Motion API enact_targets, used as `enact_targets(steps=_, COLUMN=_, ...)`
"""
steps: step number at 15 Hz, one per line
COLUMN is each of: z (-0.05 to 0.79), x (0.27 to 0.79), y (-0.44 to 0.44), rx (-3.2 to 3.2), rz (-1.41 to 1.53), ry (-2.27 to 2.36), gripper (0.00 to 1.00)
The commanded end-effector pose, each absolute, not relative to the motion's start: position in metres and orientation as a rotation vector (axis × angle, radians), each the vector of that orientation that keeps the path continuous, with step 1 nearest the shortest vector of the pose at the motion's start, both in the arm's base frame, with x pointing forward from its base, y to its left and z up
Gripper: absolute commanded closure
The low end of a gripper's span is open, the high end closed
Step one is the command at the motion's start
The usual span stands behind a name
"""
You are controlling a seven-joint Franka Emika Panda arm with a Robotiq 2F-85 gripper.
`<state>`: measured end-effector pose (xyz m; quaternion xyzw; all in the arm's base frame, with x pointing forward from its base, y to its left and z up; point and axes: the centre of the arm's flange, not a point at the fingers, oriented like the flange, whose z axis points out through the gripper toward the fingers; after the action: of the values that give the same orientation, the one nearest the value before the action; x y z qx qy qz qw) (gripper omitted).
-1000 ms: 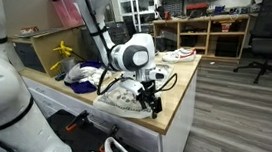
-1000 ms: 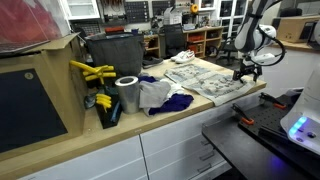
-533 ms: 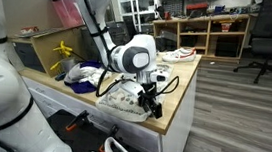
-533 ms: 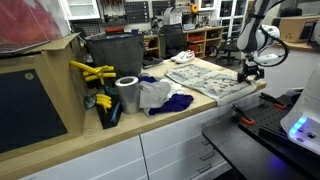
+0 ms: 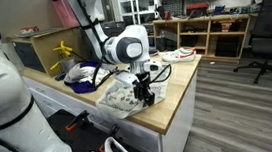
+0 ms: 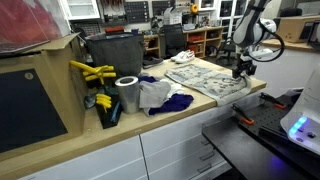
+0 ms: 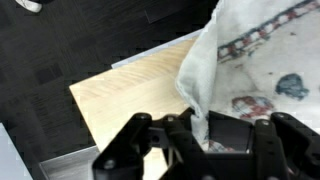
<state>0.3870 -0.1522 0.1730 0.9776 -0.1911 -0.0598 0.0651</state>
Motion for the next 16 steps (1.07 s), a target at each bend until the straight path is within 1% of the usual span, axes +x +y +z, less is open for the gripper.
enact_targets(steps=1, z=0.215, x=0.406, y=-0.108, rx=2.98, rz=-0.172, ry=-0.582, gripper=1.0)
enact_targets(steps=3, z=0.23, x=0.422, y=-0.084, rx=2.993, rz=-0.162, ry=-0.565, gripper=1.0)
enact_targets(steps=8, z=0.263, x=0.479, y=-0.044, rx=3.012, rz=-0.09, ry=-0.573, gripper=1.0)
enact_targets(steps=12, z=0.281, x=0.526, y=-0.042, rx=2.987, rz=0.001, ry=-0.664, gripper=1.0)
enact_targets(steps=16, z=0.284, x=0.555, y=-0.041, rx=2.97, rz=0.058, ry=-0.73, gripper=1.0)
